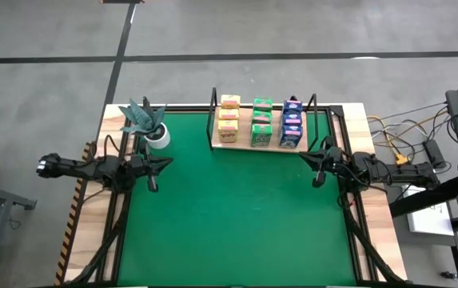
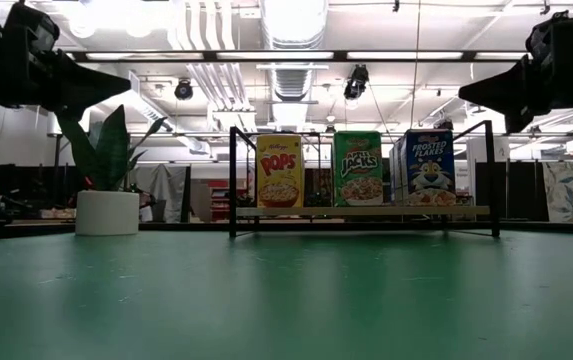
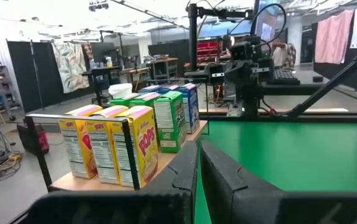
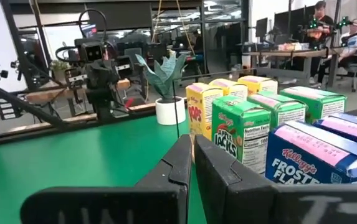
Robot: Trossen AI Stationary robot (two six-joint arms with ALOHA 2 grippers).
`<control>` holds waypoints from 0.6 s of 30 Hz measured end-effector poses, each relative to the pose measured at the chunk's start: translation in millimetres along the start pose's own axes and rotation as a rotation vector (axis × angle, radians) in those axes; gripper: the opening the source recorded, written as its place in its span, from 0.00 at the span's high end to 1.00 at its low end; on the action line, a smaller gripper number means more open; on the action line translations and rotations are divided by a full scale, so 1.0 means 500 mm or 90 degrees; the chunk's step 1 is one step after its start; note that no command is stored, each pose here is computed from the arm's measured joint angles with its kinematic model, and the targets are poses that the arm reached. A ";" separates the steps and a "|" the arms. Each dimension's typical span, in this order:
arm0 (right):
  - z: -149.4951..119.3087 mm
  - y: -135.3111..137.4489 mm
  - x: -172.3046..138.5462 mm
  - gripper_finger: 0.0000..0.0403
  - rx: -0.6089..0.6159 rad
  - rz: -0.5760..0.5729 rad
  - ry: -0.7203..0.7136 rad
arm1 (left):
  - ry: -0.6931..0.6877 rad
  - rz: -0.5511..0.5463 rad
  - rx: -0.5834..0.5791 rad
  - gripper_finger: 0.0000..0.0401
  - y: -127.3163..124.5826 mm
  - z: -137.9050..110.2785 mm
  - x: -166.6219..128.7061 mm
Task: Stack cereal on shelf
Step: Return to Home Position
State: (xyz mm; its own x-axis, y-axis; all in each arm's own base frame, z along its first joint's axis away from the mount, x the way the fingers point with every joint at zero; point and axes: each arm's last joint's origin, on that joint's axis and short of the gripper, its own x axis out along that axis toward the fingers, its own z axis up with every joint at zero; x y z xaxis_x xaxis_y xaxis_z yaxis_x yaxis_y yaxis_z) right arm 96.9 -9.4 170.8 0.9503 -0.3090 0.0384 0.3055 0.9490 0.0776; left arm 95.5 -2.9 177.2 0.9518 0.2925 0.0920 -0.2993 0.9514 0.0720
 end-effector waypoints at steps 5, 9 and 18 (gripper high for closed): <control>0.000 0.000 0.000 0.97 -0.016 0.000 0.000 | 0.000 0.000 0.000 0.99 0.000 0.001 0.000; 0.000 0.000 0.000 0.97 -0.041 0.000 0.001 | 0.000 0.000 0.000 0.99 0.000 0.001 0.000; 0.000 0.000 0.000 0.97 -0.059 0.000 0.001 | 0.000 0.000 0.000 0.99 0.000 0.001 0.000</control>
State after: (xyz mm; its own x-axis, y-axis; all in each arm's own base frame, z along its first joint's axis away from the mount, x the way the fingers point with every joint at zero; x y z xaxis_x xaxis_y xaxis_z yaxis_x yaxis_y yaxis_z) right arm 97.0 -9.4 170.6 0.9503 -0.3092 0.0369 0.3099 0.9507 -0.0144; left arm 95.5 -3.0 177.9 0.9520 0.2918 0.0926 -0.2987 0.9516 0.0718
